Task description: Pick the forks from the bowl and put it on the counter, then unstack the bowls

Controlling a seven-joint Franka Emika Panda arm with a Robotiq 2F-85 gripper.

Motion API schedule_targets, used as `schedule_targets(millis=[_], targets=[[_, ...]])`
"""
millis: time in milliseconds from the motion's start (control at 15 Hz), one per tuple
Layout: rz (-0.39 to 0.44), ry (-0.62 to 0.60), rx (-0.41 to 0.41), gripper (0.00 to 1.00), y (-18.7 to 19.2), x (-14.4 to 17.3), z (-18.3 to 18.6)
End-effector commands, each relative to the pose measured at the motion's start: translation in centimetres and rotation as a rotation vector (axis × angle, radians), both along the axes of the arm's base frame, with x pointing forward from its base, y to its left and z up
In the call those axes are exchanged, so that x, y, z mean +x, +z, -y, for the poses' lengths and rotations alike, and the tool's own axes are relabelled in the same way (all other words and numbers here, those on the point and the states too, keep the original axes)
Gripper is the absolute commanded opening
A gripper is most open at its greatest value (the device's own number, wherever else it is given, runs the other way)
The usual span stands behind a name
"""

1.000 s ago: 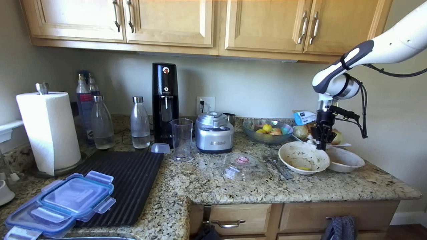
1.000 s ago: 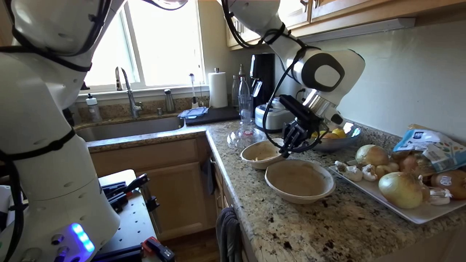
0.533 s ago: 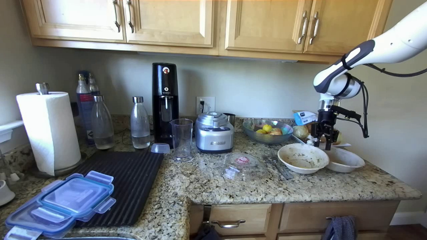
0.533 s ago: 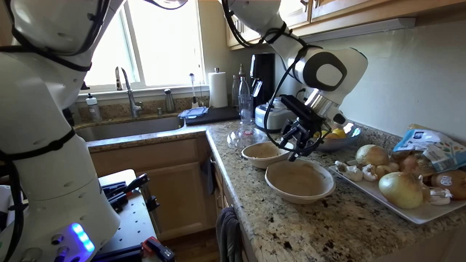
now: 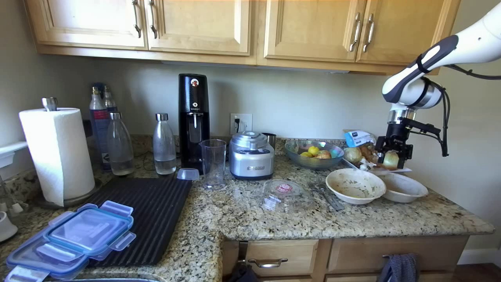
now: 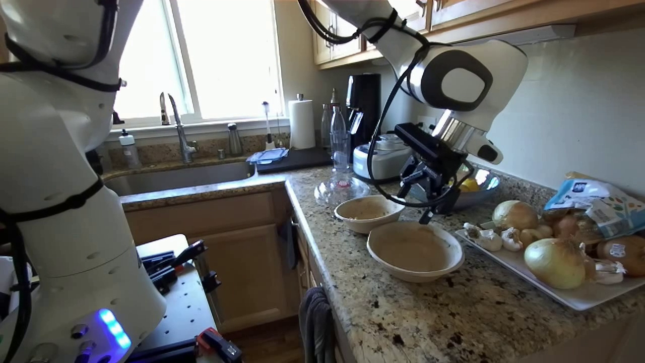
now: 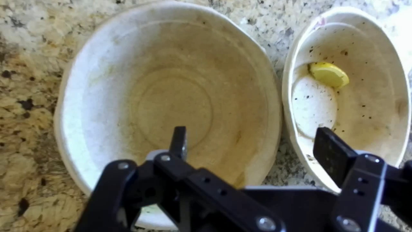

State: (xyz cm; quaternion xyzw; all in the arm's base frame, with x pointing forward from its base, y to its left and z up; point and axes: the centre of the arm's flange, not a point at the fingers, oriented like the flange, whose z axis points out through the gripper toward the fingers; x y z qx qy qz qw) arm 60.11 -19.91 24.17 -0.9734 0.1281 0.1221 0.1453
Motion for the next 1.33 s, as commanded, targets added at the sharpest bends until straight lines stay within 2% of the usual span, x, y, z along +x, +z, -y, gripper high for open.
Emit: schedule_targets(millis=[0, 400, 800, 867, 933, 1267], targets=[[0.072, -0.104, -0.085, 1.00, 0.2, -4.2, 1.0], [0.152, -0.198, -0.207, 1.00, -2.7, -5.7, 4.5], [0.189, -0.269, -0.278, 1.00, -2.9, -6.7, 7.2], [0.189, -0.279, -0.282, 0.92, -3.0, -6.8, 7.6], [0.183, -0.284, -0.277, 0.74, -3.2, -6.8, 8.0], [0.141, -0.312, -0.269, 0.39, -4.5, -7.4, 9.3]])
